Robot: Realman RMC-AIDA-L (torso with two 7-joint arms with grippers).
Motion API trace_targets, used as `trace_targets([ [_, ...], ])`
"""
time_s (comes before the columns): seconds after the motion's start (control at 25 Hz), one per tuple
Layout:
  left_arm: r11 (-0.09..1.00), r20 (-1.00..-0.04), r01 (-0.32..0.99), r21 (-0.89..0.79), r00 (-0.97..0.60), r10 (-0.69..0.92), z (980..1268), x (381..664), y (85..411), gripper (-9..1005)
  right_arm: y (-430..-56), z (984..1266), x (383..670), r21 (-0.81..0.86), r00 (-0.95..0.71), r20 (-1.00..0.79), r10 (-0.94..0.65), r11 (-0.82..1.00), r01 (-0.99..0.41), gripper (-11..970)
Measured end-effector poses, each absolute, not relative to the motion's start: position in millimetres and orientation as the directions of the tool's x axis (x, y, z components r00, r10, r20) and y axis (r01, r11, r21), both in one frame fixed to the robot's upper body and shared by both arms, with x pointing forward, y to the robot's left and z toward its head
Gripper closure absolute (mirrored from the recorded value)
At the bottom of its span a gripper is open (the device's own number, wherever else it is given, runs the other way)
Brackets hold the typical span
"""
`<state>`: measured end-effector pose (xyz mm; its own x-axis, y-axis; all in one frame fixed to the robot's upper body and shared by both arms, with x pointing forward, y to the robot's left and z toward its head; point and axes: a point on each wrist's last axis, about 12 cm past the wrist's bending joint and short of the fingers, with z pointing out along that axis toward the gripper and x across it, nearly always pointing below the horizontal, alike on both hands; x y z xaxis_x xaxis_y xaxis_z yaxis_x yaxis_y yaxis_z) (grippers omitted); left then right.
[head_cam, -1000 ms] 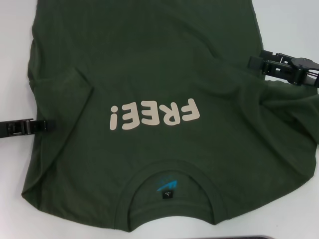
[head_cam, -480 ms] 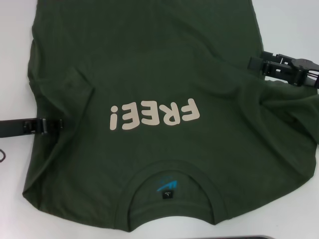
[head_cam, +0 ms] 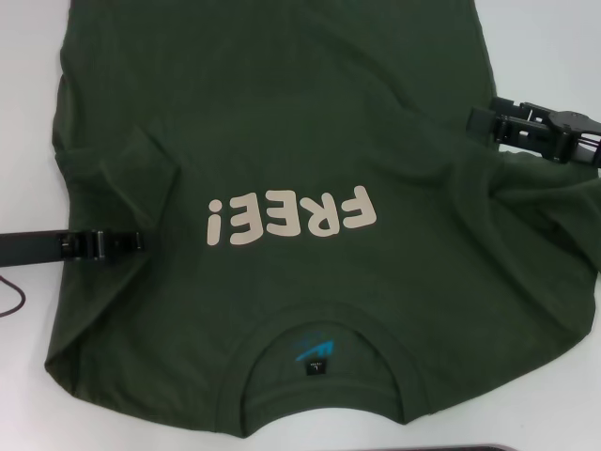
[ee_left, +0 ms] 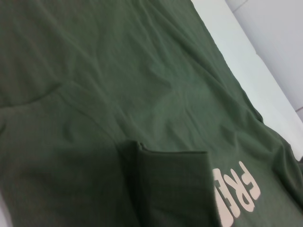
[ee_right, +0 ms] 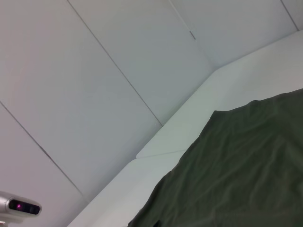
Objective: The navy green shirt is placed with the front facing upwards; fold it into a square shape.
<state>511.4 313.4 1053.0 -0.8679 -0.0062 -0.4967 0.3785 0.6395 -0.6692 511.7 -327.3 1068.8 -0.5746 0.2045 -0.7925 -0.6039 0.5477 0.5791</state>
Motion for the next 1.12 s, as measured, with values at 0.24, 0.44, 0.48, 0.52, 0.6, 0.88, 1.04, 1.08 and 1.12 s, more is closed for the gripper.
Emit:
trace_targets([
  [0.24, 0.625, -0.487, 0.405, -0.667, -0.872, 0.044, 1051.6, 509.5, 306.9, 833, -327.4, 1068.9, 511.7, 0.58, -0.575, -0.792, 0.205, 0.548, -0.603, 45],
  [0.44, 0.617, -0.486, 0.417, -0.667, -0.872, 0.064, 1051.1, 508.9, 303.5, 759, -327.9, 1068.8, 511.3, 0.58, -0.575, -0.792, 0.206, 0.549, -0.602, 45],
  [0.48, 0.617, -0.486, 0.417, -0.667, -0.872, 0.064, 1051.1, 508.9, 303.5, 745, -327.9, 1068.7, 511.3, 0.58, -0.575, -0.792, 0.207, 0.549, -0.602, 45],
  [0.52, 0.603, -0.492, 0.429, -0.672, -0.868, 0.069, 1053.3, 508.8, 302.2, 731, -328.1, 1068.8, 511.2, 0.58, -0.575, -0.792, 0.206, 0.549, -0.602, 45],
  [0.6, 0.594, -0.504, 0.435, -0.677, -0.862, 0.057, 1056.7, 509.8, 303.2, 716, -328.4, 1068.8, 511.0, 0.579, -0.574, -0.792, 0.206, 0.55, -0.602, 45],
  [0.88, 0.524, -0.599, 0.495, -0.693, -0.8, -0.037, 1072.4, 514.6, 305.1, 717, -335.0, 1072.3, 508.8, 0.578, -0.566, -0.796, 0.214, 0.547, -0.606, 46],
  [1.04, 0.491, -0.635, 0.524, -0.696, -0.768, -0.079, 1078.7, 515.9, 303.7, 675, -344.7, 1075.8, 505.3, 0.579, -0.562, -0.797, 0.223, 0.549, -0.603, 47],
  [1.08, 0.49, -0.639, 0.528, -0.694, -0.765, -0.081, 1078.8, 516.0, 303.3, 665, -348.0, 1076.8, 504.2, 0.582, -0.565, -0.794, 0.225, 0.55, -0.599, 47],
  [1.12, 0.489, -0.647, 0.535, -0.689, -0.758, -0.084, 1078.9, 516.1, 302.8, 633, -352.2, 1078.1, 503.2, 0.585, -0.569, -0.79, 0.227, 0.554, -0.592, 47],
])
